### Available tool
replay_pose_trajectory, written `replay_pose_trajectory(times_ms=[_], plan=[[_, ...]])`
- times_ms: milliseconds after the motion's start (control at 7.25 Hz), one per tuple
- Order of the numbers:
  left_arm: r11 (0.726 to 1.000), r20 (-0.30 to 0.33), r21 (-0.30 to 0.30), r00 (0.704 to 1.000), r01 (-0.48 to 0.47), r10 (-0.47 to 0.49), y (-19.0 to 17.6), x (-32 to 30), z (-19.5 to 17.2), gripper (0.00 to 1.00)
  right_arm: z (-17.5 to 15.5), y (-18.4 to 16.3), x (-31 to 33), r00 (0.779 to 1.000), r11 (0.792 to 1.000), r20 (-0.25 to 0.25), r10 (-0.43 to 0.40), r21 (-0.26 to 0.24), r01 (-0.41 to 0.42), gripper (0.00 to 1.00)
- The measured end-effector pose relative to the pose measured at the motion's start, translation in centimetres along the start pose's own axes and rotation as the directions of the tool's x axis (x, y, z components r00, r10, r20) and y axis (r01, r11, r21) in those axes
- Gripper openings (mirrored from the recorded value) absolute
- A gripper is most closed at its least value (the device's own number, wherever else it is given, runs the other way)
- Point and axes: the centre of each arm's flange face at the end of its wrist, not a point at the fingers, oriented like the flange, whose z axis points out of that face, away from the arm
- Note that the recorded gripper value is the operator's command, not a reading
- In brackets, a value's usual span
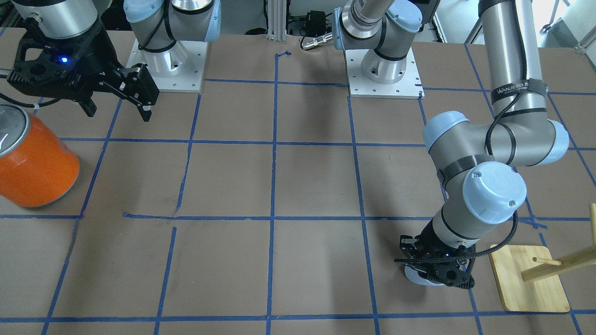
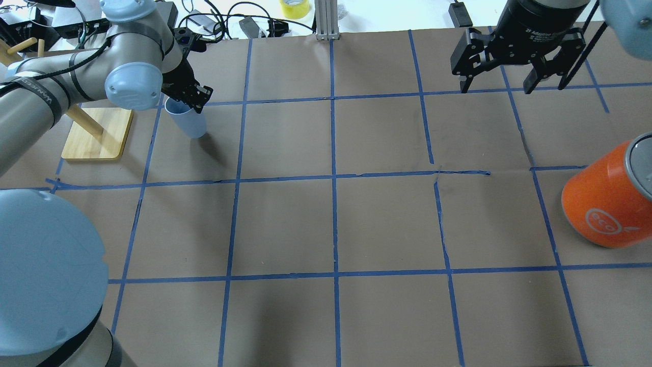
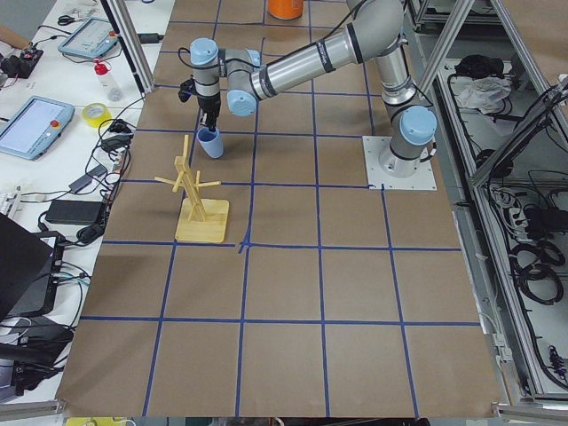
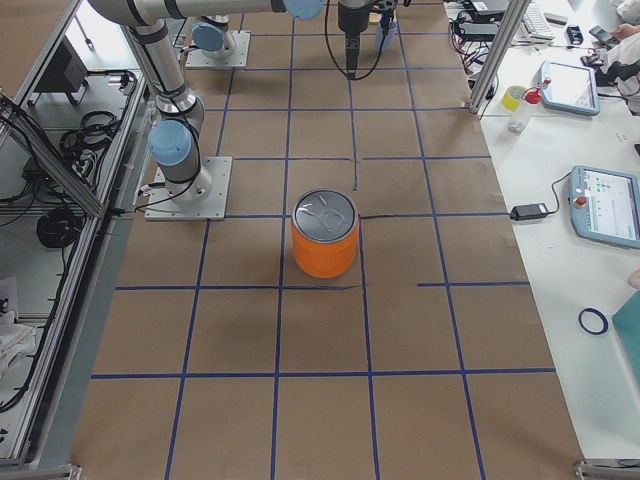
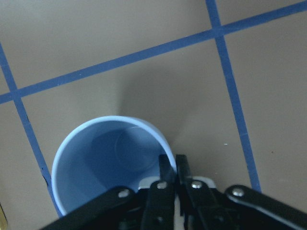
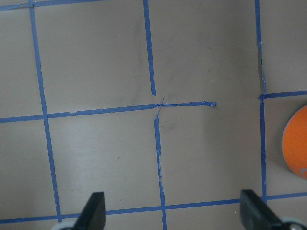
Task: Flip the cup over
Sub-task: 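Set the cup upright on the table and open the left gripper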
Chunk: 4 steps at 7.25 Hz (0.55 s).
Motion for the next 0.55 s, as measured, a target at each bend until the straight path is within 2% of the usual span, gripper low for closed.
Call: replay_pose_trajectory(times_ms=[276,552], plan=[[1.0,-0.005,-0.017,1.0,0.005,-0.005,0.8,0.4,-1.2,1.0,0.0,0.0,0.0,1.0,1.0,0.0,0.0,0.001,0.0,1.0],[0.997,-0.025,-0.072,1.0,0.017,-0.019,2.8,1.6,-5.4,1.0,0.0,-0.1,0.0,1.0,1.0,0.0,0.0,0.003,0.0,1.0]])
